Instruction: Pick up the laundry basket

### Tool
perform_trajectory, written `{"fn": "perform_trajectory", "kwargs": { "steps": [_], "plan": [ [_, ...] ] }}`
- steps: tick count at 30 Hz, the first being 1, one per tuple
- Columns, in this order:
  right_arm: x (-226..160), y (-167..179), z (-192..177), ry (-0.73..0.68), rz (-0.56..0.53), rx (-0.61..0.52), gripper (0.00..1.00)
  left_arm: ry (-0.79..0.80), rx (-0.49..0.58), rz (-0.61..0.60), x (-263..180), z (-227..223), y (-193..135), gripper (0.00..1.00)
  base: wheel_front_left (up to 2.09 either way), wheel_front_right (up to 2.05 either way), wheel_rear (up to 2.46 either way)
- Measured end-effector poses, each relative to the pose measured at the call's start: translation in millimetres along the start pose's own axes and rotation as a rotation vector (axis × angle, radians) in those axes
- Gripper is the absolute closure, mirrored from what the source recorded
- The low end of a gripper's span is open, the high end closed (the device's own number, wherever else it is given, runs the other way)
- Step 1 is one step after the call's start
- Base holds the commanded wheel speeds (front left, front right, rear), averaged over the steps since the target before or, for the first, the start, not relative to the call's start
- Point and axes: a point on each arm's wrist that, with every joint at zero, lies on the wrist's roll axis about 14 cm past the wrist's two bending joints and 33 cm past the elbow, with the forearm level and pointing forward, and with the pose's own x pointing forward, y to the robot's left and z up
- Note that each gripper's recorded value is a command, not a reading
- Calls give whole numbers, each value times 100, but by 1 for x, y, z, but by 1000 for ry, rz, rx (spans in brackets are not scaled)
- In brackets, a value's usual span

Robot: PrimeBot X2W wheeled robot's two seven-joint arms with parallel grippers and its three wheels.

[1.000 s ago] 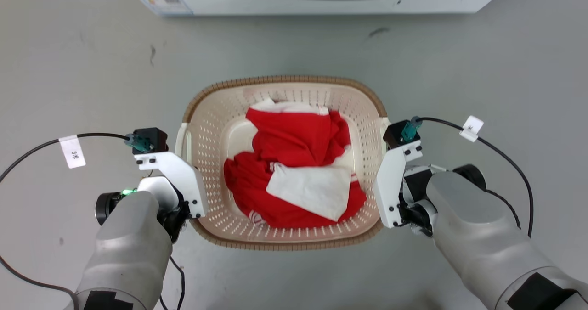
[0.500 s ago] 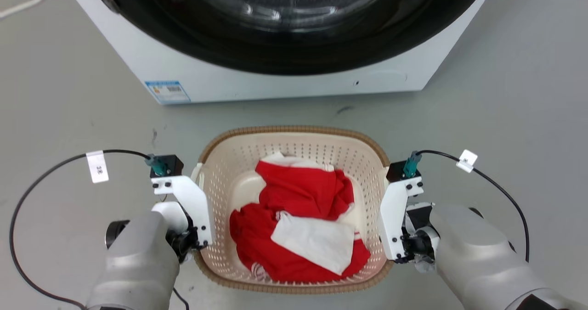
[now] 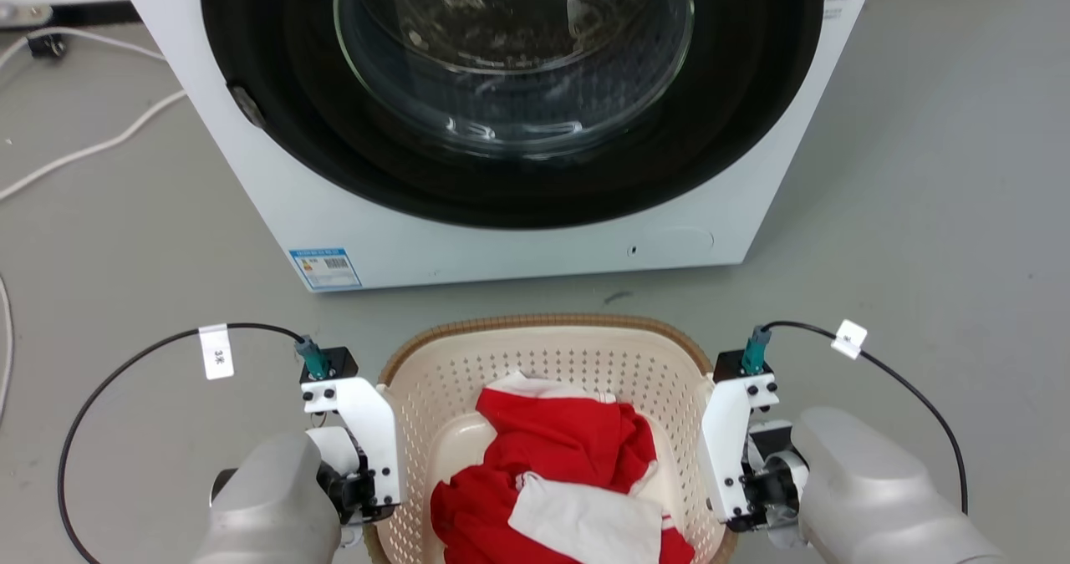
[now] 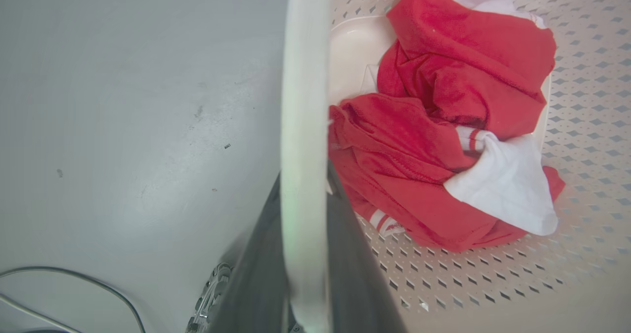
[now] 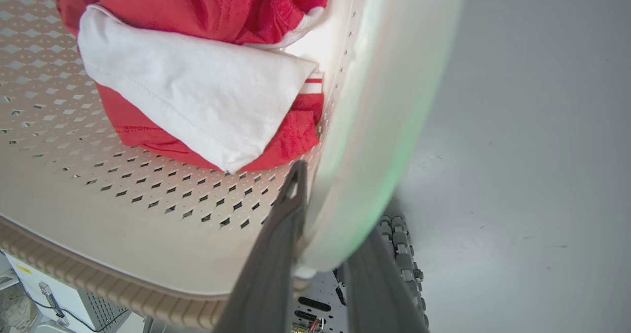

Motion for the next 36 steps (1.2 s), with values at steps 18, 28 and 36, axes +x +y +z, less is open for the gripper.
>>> {"fn": "perform_trajectory", "kwargs": {
  "steps": [18, 28, 36],
  "plan": [
    [-17, 8, -30, 4, 4, 20, 100, -5, -29, 24, -34, -20, -5, 100, 0, 0, 0],
    [-21, 8, -39, 2, -4, 16, 100, 16, -59, 27, -35, -38, -6, 100, 0, 0, 0],
    [-19, 8, -37, -16, -5, 19, 100, -51, -63, 26, -33, -29, -6, 100, 0, 0, 0]
  ]
}}
